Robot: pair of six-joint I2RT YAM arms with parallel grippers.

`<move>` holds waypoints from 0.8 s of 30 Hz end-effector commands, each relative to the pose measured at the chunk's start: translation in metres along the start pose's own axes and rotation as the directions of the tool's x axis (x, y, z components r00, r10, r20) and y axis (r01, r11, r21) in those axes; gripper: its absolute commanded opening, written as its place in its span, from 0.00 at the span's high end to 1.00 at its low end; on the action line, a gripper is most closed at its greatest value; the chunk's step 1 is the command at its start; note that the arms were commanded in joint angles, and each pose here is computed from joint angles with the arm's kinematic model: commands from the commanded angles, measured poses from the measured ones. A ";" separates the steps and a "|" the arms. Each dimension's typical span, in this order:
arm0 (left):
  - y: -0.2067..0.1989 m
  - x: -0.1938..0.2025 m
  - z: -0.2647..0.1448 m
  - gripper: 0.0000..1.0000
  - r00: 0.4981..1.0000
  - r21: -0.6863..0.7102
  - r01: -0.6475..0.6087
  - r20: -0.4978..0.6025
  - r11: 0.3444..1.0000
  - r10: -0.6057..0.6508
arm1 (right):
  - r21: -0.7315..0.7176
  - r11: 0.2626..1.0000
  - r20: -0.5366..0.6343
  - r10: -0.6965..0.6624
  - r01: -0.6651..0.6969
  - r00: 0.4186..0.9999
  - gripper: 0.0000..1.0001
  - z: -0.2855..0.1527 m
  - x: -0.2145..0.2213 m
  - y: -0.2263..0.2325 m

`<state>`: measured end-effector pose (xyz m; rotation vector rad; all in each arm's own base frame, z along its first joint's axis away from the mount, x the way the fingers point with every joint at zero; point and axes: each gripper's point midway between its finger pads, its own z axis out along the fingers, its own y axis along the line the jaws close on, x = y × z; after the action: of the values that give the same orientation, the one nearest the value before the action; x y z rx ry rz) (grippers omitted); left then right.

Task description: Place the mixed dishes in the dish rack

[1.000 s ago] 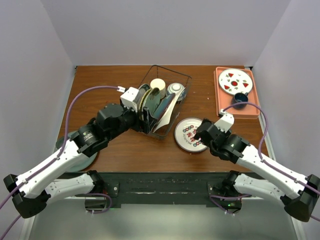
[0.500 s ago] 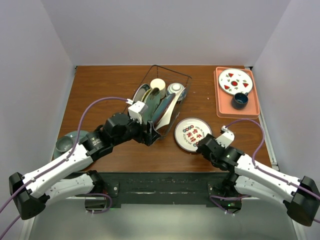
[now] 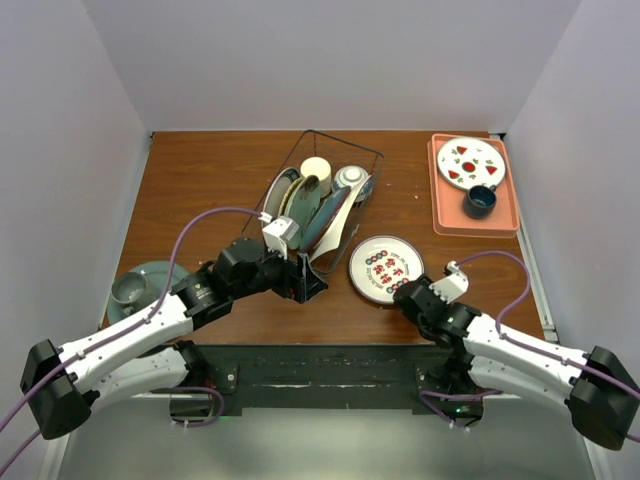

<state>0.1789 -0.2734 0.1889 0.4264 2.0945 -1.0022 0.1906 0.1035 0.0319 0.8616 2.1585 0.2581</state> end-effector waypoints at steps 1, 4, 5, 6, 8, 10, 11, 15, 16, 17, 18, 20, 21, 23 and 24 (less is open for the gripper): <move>-0.014 -0.002 0.004 0.17 0.997 0.088 0.063 0.037 0.994 -0.066 | -0.016 0.995 0.097 0.096 -0.095 0.991 0.53 0.009 -0.014 0.007; -0.009 0.008 0.007 0.17 0.994 0.079 0.103 0.020 0.992 -0.105 | -0.013 0.995 0.099 0.102 -0.101 0.990 0.58 0.012 -0.012 0.006; -0.007 0.011 0.007 0.17 0.993 0.075 0.112 0.014 0.991 -0.113 | -0.007 0.995 0.096 0.102 -0.102 0.990 0.66 0.013 -0.011 0.005; -0.009 0.008 0.008 0.17 0.991 0.089 0.125 0.030 0.988 -0.129 | 0.000 0.995 0.095 0.103 -0.104 0.990 0.72 0.013 -0.010 0.004; -0.010 0.009 0.008 0.17 0.988 0.096 0.149 0.033 0.984 -0.153 | 0.000 0.993 0.096 0.120 -0.121 0.988 0.93 0.012 -0.012 0.004; -0.009 0.010 0.008 0.17 0.986 0.097 0.161 0.037 0.982 -0.165 | -0.002 0.992 0.094 0.124 -0.124 0.988 1.00 0.010 -0.013 0.003; -0.009 0.011 0.008 0.17 0.984 0.095 0.173 0.036 0.980 -0.177 | -0.017 0.990 0.096 0.138 -0.137 0.986 1.00 0.007 -0.016 0.006; -0.007 0.011 0.008 0.17 0.981 0.087 0.187 0.043 0.979 -0.191 | -0.024 0.988 0.134 0.152 -0.150 0.979 1.00 -0.004 -0.031 0.004; -0.006 0.012 0.009 0.17 0.980 0.083 0.188 0.043 0.979 -0.192 | -0.028 0.988 0.140 0.156 -0.153 0.978 1.00 -0.006 -0.034 0.005; -0.006 0.012 0.009 0.17 0.980 0.082 0.193 0.041 0.978 -0.197 | -0.031 0.987 0.145 0.158 -0.155 0.977 1.00 -0.009 -0.038 0.005; -0.005 0.013 0.010 0.17 0.979 0.079 0.197 0.037 0.977 -0.200 | -0.035 0.986 0.151 0.164 -0.161 0.975 1.00 -0.014 -0.043 0.006; -0.001 0.020 0.014 0.17 0.974 0.063 0.223 0.018 0.973 -0.224 | -0.057 0.982 0.169 0.187 -0.180 0.968 1.00 -0.029 -0.059 0.009; -0.001 0.021 0.015 0.17 0.973 0.060 0.229 0.012 0.972 -0.230 | -0.064 0.981 0.173 0.190 -0.181 0.966 1.00 -0.033 -0.063 0.010; 0.002 0.028 0.018 0.17 0.966 0.048 0.258 -0.005 0.965 -0.258 | -0.088 0.978 0.176 0.202 -0.189 0.963 1.00 -0.047 -0.075 0.014; 0.001 0.028 0.018 0.17 0.964 0.053 0.265 -0.007 0.963 -0.265 | -0.095 0.977 0.181 0.206 -0.192 0.962 1.00 -0.052 -0.080 0.015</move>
<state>0.1696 -0.2818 0.1600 0.2245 2.1658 -1.1632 0.1950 0.0896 0.0782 1.0075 1.9884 0.3782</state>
